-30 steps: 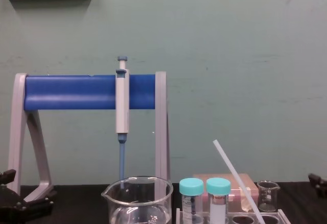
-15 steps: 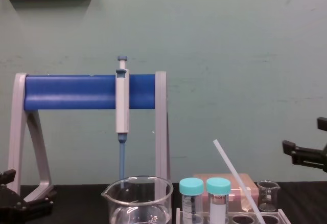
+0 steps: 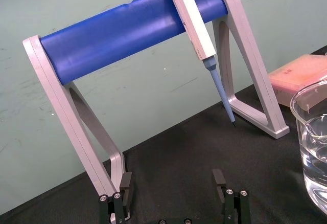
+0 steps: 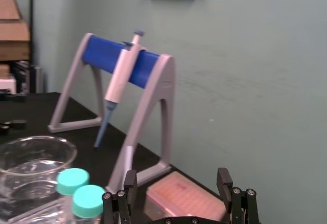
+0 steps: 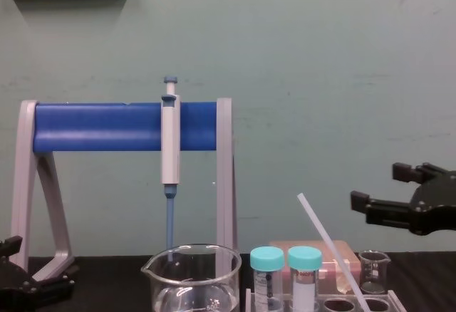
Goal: Pick up the stirring rod with one hand, then place it down.
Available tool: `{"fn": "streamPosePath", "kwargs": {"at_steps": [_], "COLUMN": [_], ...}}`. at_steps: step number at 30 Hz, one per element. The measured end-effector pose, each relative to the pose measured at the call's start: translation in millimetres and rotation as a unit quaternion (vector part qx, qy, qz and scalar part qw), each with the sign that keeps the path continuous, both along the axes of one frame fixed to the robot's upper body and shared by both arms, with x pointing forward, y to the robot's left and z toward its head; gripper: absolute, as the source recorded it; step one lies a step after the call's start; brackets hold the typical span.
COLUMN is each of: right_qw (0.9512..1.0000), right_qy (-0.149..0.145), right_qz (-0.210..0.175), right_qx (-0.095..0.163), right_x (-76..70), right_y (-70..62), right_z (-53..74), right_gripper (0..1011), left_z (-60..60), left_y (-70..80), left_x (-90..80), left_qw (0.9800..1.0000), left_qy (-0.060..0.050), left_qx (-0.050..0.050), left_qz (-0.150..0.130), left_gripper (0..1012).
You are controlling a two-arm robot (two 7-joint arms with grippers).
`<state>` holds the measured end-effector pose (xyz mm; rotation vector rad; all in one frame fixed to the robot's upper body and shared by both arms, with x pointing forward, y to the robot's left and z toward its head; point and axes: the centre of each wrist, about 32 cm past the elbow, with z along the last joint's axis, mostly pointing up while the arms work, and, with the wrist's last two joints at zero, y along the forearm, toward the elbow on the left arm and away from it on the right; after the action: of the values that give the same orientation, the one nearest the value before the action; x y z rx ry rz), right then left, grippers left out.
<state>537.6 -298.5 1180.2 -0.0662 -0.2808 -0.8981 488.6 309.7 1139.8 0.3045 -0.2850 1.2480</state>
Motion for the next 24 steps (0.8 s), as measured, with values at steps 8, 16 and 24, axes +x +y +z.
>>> {"fn": "streamPosePath", "kwargs": {"at_steps": [8, 16, 24], "right_qw": [0.9992, 0.9971, 0.9941], "right_qy": [0.023, 0.050, 0.066], "right_qz": [0.032, 0.054, 0.083], "right_qx": [0.004, 0.019, 0.024], "right_x": [9.9, 25.3, 38.6], "right_y": [5.2, 1.8, 0.9], "right_z": [-2.2, -3.0, -3.6], "right_gripper": [1000, 1000, 1000], "left_z": [0.0, 0.0, 0.0], "left_y": [0.0, 0.0, 0.0], "left_x": [0.0, 0.0, 0.0], "left_qw": [1.0000, 1.0000, 1.0000], "left_qy": [0.000, 0.000, 0.000], "left_qx": [0.000, 0.000, 0.000], "left_qz": [0.000, 0.000, 0.000], "left_gripper": [1001, 1000, 1000]}}
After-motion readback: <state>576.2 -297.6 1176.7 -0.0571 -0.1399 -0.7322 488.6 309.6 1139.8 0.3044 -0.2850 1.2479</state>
